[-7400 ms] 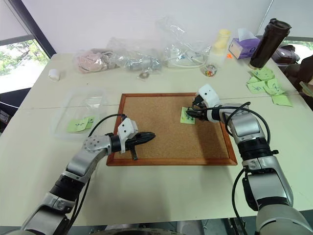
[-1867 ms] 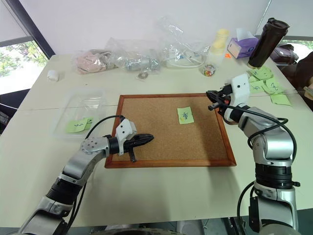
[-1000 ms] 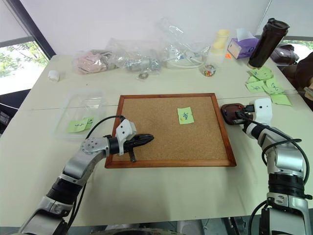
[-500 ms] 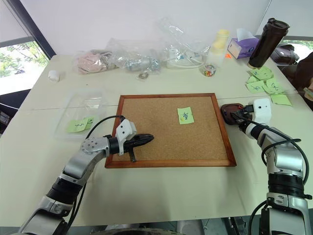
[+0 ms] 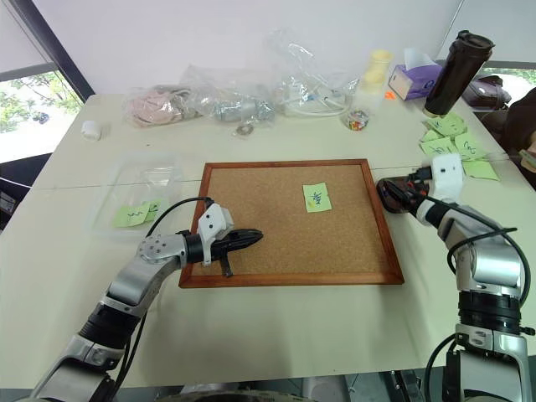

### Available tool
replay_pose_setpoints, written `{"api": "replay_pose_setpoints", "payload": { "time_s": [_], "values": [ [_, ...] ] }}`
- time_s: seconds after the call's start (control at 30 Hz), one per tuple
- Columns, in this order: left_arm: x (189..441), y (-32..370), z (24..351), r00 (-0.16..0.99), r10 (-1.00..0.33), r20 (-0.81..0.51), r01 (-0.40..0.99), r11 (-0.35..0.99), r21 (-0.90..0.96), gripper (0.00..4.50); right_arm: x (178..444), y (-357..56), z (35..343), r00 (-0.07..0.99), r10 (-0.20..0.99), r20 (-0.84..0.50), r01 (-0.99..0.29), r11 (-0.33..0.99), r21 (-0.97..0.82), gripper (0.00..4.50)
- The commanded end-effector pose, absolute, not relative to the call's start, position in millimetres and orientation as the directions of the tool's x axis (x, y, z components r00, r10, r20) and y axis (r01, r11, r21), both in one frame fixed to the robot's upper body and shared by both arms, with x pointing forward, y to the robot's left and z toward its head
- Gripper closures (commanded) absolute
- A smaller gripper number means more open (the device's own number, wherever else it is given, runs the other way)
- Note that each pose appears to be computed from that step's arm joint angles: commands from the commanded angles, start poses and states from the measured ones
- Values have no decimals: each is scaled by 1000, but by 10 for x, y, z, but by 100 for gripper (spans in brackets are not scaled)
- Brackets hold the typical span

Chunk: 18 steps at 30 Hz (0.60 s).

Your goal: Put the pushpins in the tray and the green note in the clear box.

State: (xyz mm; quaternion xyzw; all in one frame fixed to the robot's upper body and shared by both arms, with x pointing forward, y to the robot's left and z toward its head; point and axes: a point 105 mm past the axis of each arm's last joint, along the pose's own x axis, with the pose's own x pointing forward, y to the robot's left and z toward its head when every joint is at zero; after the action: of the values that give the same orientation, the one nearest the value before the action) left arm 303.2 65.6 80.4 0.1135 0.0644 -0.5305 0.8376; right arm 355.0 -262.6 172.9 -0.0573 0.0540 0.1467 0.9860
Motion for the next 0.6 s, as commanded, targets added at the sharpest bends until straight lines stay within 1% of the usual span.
{"api": "replay_pose_setpoints", "payload": {
  "time_s": [0.03,0.13,0.27,0.37,0.43,0.5,0.6],
  "values": [
    [3016,728,639,432,-852,-294,900,427,86,450,3454,-2054,1937,871,485,-81,-492,861,-129,154],
    [3023,727,649,434,-852,-293,899,428,88,450,3380,-1726,1833,810,574,-118,-586,801,-127,154],
    [3023,727,651,435,-851,-293,899,428,90,450,3328,-1502,1687,768,621,-158,-640,759,-123,154],
    [3019,732,652,437,-850,-293,898,430,92,450,3297,-1322,1461,734,648,-203,-675,730,-106,154],
    [3018,735,652,439,-849,-294,897,432,93,450,3309,-1306,1373,735,642,-220,-672,732,-110,154],
    [3020,742,651,442,-847,-294,896,435,94,450,3339,-1330,1339,752,621,-220,-654,743,-141,154],
    [3021,752,652,444,-846,-294,894,437,94,450,3351,-1344,1295,754,615,-229,-651,746,-140,154]
  ]
}}
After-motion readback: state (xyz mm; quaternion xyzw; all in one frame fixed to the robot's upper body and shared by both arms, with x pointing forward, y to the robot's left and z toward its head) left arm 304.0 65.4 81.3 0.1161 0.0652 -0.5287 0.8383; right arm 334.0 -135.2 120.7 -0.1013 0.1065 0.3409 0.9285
